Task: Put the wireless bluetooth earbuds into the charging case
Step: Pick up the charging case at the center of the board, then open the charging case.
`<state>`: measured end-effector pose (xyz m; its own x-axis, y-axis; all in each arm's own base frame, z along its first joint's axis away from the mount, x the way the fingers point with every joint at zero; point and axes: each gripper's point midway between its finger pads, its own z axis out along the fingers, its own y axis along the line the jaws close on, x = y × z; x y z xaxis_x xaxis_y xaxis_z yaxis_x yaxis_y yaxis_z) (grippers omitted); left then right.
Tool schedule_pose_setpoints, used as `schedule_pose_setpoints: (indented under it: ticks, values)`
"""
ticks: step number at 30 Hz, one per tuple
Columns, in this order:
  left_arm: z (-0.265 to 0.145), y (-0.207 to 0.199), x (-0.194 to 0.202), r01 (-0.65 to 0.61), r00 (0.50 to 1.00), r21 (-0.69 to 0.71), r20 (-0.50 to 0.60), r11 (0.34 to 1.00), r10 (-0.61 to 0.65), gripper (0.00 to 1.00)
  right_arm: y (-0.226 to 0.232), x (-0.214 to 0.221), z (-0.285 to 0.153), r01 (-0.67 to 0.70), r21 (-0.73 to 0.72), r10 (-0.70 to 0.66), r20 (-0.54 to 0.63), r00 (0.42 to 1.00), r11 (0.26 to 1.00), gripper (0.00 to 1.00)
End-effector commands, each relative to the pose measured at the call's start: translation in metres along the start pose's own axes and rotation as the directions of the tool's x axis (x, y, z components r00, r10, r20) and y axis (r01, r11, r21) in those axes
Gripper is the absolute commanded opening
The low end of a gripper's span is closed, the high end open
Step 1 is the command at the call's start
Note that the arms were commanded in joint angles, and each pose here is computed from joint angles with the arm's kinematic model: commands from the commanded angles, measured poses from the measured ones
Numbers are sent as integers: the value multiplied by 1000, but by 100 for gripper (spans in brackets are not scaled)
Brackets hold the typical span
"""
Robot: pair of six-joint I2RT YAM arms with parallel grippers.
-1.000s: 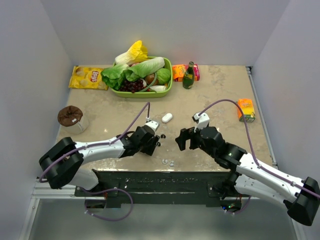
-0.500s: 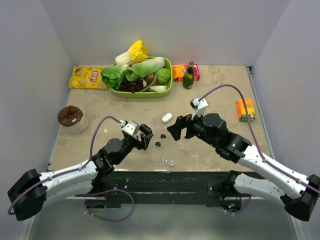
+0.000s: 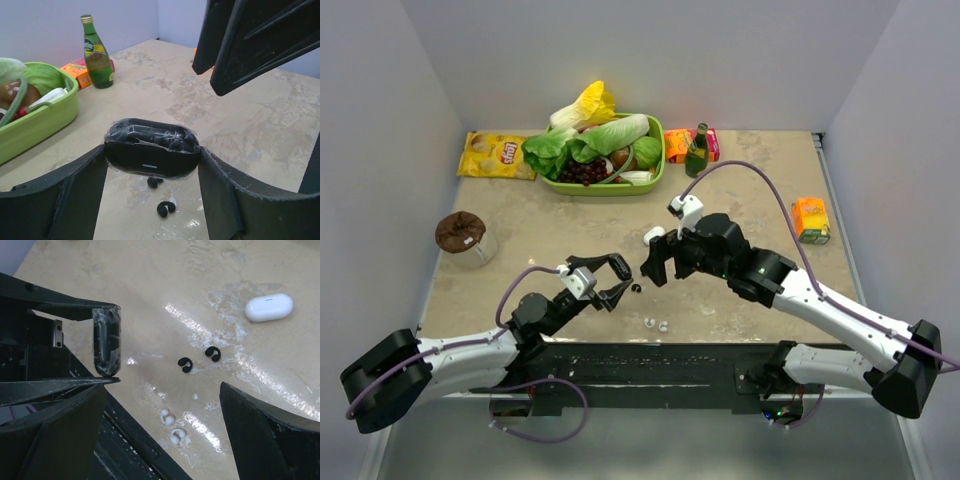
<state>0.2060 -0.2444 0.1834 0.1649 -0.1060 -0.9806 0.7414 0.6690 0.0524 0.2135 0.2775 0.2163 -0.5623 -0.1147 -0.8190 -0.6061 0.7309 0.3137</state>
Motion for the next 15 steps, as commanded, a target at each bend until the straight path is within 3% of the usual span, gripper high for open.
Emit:
schedule_pose_setpoints:
  ticks: [1, 15]
  values:
    - [6, -14, -22, -27, 996, 70, 85, 997, 21, 0, 29, -28, -7, 31, -107, -24, 67, 997, 994, 98]
    - [5, -23, -19, -36, 997, 99, 71, 994, 29, 0, 47, -7, 27, 26, -177, -32, -30, 999, 984, 98]
